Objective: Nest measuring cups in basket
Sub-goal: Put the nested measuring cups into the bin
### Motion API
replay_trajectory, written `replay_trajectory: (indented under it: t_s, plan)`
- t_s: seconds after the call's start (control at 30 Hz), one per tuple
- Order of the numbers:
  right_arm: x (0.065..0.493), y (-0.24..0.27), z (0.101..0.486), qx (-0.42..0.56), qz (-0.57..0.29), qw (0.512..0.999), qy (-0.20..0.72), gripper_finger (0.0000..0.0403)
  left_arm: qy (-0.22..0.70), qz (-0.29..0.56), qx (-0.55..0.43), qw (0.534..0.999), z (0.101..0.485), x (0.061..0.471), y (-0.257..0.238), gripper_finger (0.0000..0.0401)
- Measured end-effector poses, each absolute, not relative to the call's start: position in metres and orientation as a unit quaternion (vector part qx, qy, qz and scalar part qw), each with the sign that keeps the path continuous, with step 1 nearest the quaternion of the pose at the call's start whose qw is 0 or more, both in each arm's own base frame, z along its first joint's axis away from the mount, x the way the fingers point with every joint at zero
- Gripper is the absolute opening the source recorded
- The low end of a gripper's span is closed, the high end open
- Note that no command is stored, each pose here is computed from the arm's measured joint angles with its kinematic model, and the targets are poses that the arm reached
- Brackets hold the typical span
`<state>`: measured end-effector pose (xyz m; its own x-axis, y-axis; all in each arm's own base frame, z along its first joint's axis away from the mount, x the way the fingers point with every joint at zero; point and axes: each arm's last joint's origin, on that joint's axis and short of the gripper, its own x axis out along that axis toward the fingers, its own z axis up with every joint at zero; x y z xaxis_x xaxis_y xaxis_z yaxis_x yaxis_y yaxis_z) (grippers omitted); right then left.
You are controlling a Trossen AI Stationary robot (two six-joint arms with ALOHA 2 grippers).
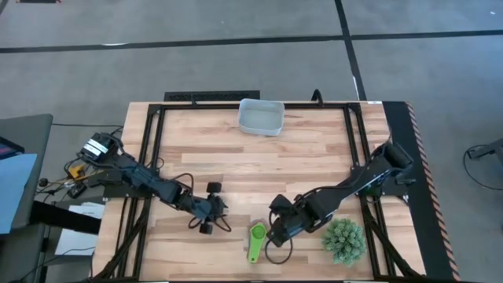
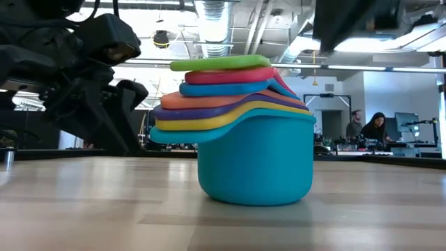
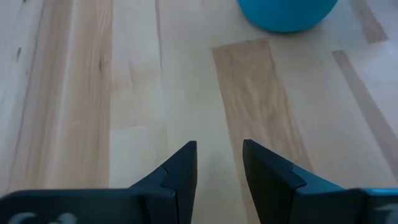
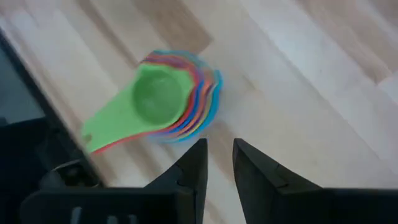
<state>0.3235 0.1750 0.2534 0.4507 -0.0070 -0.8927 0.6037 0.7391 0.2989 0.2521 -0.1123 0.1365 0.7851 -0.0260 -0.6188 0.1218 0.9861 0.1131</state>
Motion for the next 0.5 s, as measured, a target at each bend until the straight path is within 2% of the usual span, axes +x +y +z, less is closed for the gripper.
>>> replay_trajectory:
  t_s: [0.27,0.37,0.5]
  plan:
    - [0.297,0.153,0.216,0.426,-0.108,0.816,0.376,0.0101,0.347,-0.027,0.077,0.934,0.133,0.252,-0.105,0.0118]
    - [0.286,0.146,0.203,0.464,-0.122,0.796,0.368,0.0134,0.344,-0.019,0.069,0.936,0.134,0.254,-0.102,0.0118]
    - [0.282,0.142,0.193,0.485,-0.149,0.779,0.369,0.0207,0.332,-0.005,0.058,0.941,0.136,0.258,-0.096,0.0118]
